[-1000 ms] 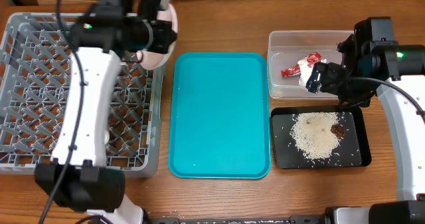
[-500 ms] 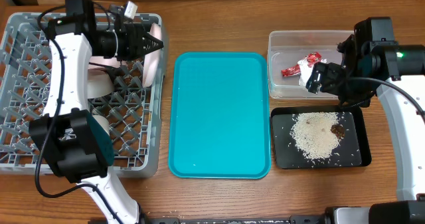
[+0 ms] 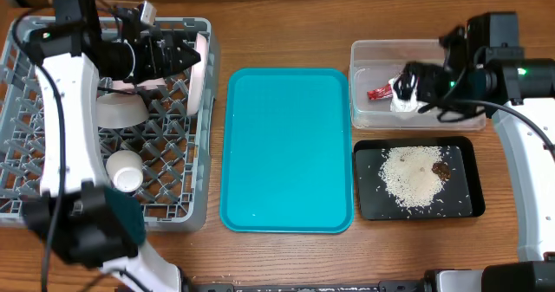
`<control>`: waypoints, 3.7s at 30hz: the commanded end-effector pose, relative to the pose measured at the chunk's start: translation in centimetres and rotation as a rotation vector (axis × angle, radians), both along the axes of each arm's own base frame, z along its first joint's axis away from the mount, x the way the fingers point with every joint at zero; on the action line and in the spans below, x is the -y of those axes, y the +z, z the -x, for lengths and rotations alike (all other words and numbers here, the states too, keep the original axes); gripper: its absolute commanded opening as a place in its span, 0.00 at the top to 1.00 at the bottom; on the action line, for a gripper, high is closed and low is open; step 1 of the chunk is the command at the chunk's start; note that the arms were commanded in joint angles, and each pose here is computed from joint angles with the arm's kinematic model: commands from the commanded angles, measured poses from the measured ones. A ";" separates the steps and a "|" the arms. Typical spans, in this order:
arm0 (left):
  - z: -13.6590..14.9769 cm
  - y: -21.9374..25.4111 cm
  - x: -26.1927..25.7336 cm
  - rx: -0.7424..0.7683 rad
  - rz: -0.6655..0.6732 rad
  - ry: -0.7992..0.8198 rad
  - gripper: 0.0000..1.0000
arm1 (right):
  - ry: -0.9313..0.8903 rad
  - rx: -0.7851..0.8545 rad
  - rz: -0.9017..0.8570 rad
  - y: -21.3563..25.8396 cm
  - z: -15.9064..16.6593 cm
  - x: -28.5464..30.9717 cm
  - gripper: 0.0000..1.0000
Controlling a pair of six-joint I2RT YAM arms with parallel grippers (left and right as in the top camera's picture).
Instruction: Sort waste into correct bins and load items into the dishwasher
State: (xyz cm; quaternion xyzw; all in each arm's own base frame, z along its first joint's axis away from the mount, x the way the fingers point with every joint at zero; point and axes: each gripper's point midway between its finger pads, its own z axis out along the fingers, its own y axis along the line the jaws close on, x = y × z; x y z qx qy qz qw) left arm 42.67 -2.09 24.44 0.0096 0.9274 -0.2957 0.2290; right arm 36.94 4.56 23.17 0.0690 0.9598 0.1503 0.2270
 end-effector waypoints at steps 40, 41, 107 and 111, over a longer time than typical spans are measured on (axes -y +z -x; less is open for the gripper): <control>21.8 -1.9 -3.0 0.342 -0.490 0.426 0.00 | -0.023 0.247 0.121 -0.7 14.7 1.4 0.00; 22.1 -2.4 -3.0 0.319 -0.495 0.419 0.00 | -0.022 0.233 0.122 -0.9 15.0 1.4 0.00; 24.5 -5.0 -3.0 0.179 -0.524 0.381 0.00 | -0.077 1.068 0.151 -6.2 12.4 2.0 0.00; 24.5 -5.0 -3.0 0.179 -0.524 0.381 0.00 | -0.077 1.068 0.151 -6.2 12.4 2.0 0.00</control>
